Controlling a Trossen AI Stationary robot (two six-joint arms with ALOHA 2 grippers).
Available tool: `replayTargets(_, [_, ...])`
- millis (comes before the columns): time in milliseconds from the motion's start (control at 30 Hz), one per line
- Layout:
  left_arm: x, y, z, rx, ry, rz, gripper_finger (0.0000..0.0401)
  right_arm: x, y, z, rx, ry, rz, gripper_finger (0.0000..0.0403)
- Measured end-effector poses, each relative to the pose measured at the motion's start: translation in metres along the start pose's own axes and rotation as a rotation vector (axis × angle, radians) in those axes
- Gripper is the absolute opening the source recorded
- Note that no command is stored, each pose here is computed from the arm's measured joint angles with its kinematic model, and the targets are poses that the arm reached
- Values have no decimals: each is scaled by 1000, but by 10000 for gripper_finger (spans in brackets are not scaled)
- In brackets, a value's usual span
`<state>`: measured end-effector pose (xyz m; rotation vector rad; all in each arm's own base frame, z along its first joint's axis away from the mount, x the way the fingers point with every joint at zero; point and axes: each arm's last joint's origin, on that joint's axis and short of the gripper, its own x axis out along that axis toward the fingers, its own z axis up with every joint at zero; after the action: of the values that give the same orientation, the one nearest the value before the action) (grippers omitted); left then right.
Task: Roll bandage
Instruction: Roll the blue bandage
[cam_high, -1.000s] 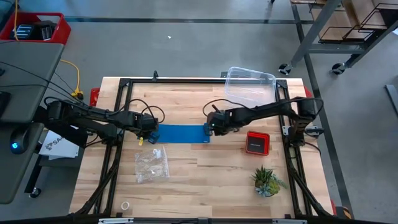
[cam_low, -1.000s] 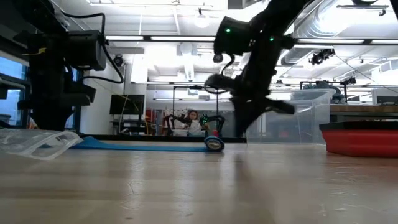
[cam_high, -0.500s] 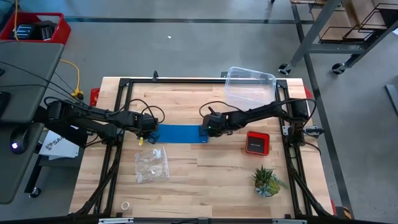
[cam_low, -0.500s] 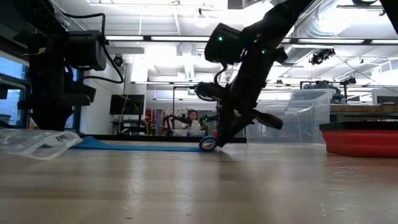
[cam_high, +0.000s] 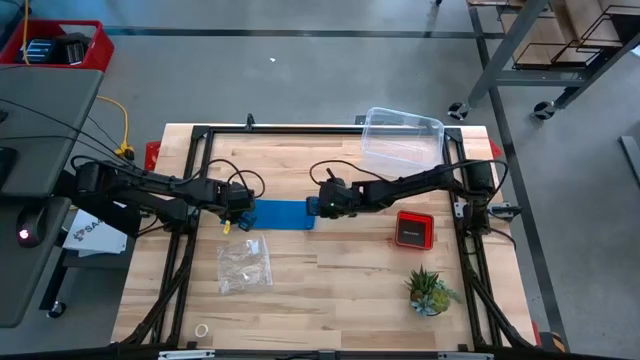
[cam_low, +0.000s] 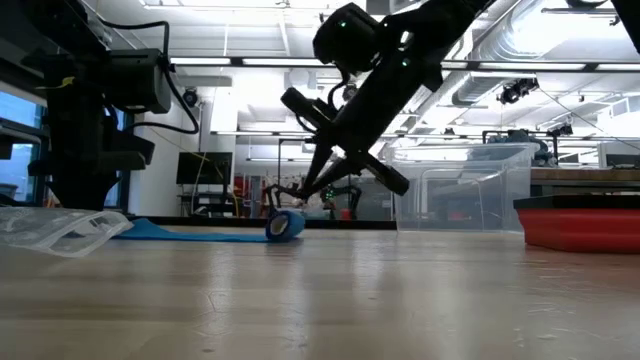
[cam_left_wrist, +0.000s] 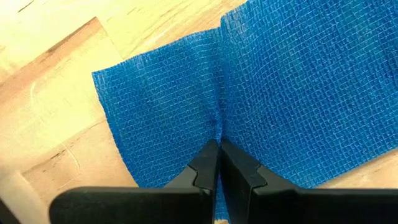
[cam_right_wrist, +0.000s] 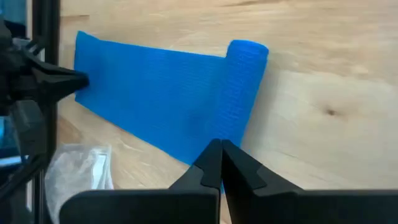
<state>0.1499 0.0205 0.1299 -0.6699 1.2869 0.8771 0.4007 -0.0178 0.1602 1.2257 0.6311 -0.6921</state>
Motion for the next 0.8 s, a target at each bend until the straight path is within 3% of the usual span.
replayTargets(100, [0,0,0,0,-3,-3,12,-4,5,3,-57,-10,14,0])
replayTargets(233, [0,0,1,-1,-13,-1,12,-14,6,11,-89,4,-85,0])
replayTargets(400, [-1,-1,2,-3,-26,-1,12,2,-10,6,-64,45,-196,0])
replayTargets(600, [-2,-3,4,-7,-45,-15,12,30,-17,-1,-3,88,-169,0])
replayTargets(800, [-2,-4,5,-9,-52,-18,11,35,-17,-4,1,92,-179,0])
